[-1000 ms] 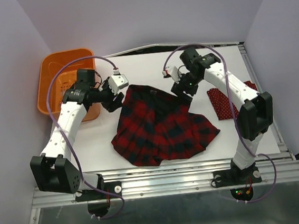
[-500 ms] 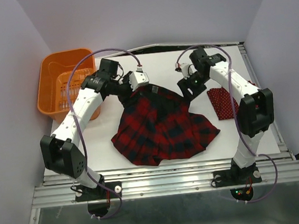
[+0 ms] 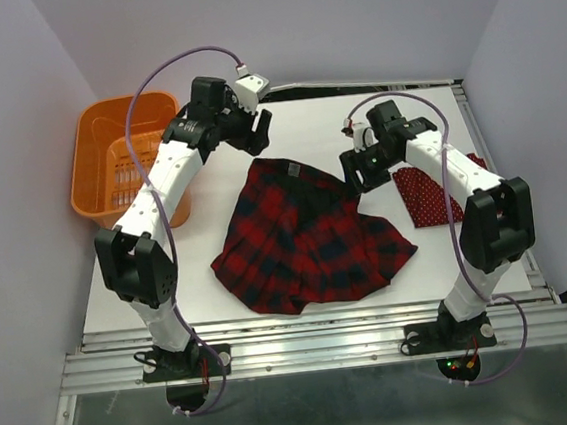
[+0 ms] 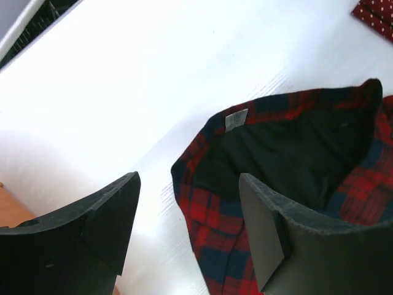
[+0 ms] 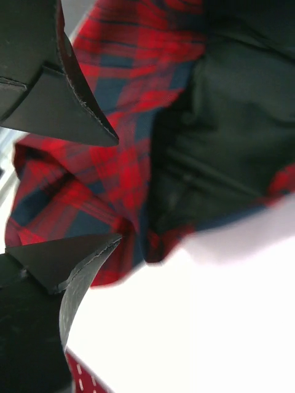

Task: Fold and stack the skirts
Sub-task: Flatten the skirt out

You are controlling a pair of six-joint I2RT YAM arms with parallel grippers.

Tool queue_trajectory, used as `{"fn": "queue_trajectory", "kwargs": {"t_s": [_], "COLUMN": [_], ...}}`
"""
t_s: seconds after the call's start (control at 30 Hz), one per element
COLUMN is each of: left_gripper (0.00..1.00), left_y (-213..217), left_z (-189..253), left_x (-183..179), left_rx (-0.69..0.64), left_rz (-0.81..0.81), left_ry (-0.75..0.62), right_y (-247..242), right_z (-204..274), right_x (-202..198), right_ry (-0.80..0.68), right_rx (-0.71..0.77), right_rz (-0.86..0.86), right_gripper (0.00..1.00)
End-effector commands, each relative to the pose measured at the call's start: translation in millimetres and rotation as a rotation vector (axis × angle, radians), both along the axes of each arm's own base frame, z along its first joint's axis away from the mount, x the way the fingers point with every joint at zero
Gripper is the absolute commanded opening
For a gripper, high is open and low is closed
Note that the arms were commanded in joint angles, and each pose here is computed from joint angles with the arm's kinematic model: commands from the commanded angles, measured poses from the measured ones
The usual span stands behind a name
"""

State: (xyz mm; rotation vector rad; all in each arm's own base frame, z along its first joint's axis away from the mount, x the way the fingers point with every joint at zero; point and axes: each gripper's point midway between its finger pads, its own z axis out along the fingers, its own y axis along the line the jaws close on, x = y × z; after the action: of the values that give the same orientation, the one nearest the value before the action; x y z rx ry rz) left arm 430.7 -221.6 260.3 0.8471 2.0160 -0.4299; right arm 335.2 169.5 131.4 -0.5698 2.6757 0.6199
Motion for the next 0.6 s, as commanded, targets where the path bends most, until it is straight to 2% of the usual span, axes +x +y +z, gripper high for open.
{"fn": "queue_trajectory", "kwargs": {"t_s": [0.0,0.07,0.1,0.2,0.23,0.27,0.43,0.57], "left_gripper": [0.76,0.77,0.78,0.8,0.98,0.99,0.98,0.98], "left_y": [-4.4,-10.2,-10.3,-20.1,-17.3,-30.6,-28.1,-34.1], "left_z": [4.4,-2.6,5.1,-4.7,-7.9,-10.4,-39.4,-53.1], "left_x": [-17.3,-35.2,-41.4,-60.3,-59.3,-66.8,-72.4,-76.5], "left_rx": [-0.035,-0.044,-0.058,0.013,0.047,0.055,0.162,0.199], "left_rz": [-0.026,-0.109,-0.09,-0.052,0.008,0.018,0.188,0.222], "left_ry": [0.07,0.08,0.069,0.079,0.066,0.055,0.054,0.063], "right_y": [-14.7,-26.8,-31.8,-37.9,-39.6,-37.2,-23.2,-18.3], "right_z": [17.3,14.7,11.1,2.6,1.2,-0.4,-5.8,-10.9], "right_x": [31.9,36.0,36.6,36.7,38.4,39.0,49.5,55.1], "right_ry": [-0.184,-0.204,-0.222,-0.234,-0.234,-0.233,-0.275,-0.311], "right_rx": [-0.008,-0.03,-0.046,-0.054,-0.049,-0.038,0.02,0.034], "right_rz": [0.004,0.018,0.058,0.126,0.134,0.152,0.27,0.365], "right_gripper": [0.64,0.64,0.64,0.66,0.67,0.68,0.7,0.69]}}
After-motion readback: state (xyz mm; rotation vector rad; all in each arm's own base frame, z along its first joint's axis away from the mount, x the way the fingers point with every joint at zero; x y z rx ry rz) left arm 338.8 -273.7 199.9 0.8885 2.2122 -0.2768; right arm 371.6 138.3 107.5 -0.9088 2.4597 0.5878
